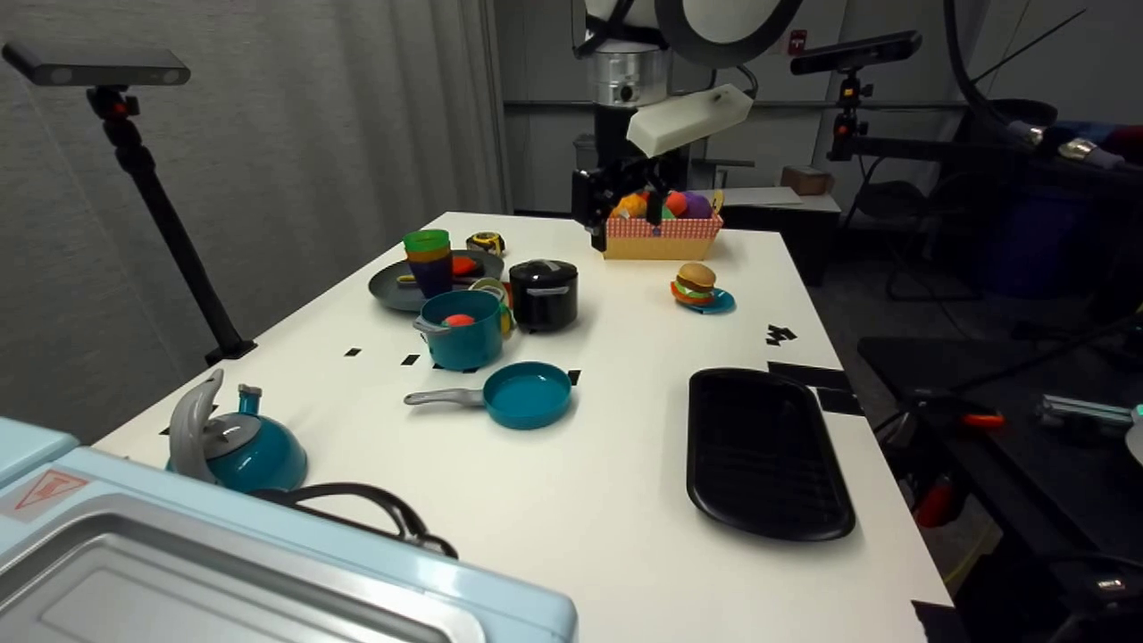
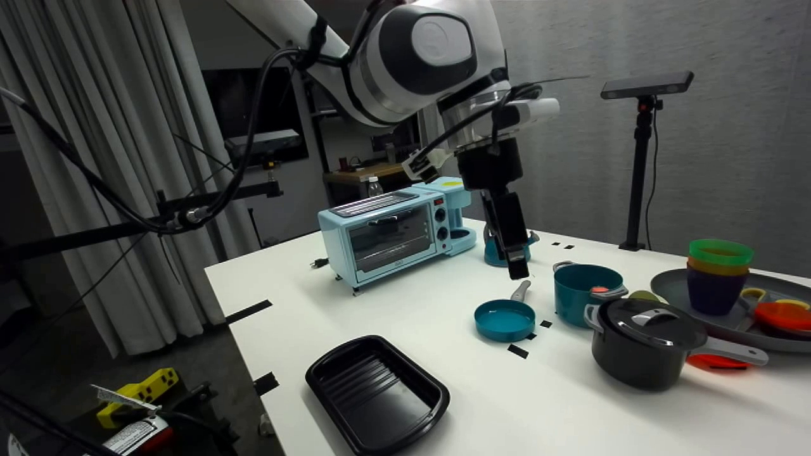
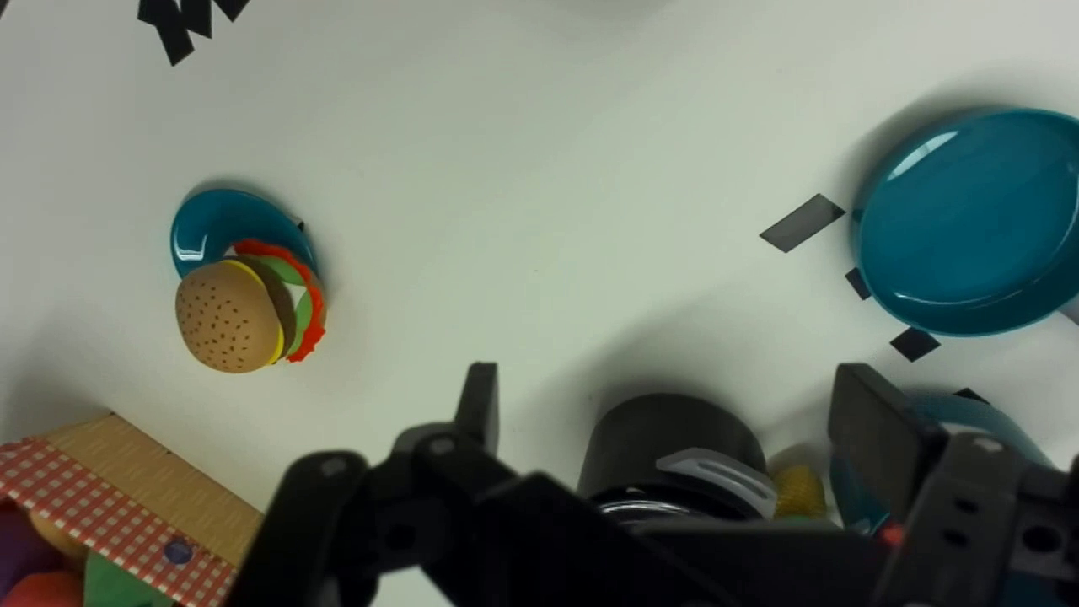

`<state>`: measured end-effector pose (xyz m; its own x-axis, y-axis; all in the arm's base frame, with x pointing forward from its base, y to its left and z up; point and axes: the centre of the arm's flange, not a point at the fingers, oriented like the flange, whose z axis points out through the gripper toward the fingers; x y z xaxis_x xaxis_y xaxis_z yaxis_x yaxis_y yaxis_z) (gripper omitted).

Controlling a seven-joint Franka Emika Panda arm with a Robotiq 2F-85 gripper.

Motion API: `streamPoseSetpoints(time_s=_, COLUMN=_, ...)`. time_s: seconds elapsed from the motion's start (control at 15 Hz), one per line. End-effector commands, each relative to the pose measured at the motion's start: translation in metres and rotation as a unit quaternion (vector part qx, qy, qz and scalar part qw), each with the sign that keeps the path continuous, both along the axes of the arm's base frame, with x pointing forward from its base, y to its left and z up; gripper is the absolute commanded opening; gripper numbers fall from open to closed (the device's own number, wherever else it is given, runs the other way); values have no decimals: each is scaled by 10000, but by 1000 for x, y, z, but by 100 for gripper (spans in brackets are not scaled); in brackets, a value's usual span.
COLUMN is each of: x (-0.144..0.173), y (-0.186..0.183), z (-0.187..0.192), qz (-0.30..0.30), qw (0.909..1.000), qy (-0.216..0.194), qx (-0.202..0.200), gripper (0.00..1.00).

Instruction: Take the lid on the black pot and put it on the blue pot

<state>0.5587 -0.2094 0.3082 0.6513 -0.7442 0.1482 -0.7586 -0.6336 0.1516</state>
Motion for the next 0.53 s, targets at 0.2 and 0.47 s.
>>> streamPoseSetpoints(time_s=0.2, x=21, y=-85, z=-8, qz=258, qw=9995, qy=136, qx=152, gripper=100)
streamPoseSetpoints(time_s=0.47, x=32, y=-120, z=-4, qz=1113, qw=9928, qy=-16, qx=448, gripper=100)
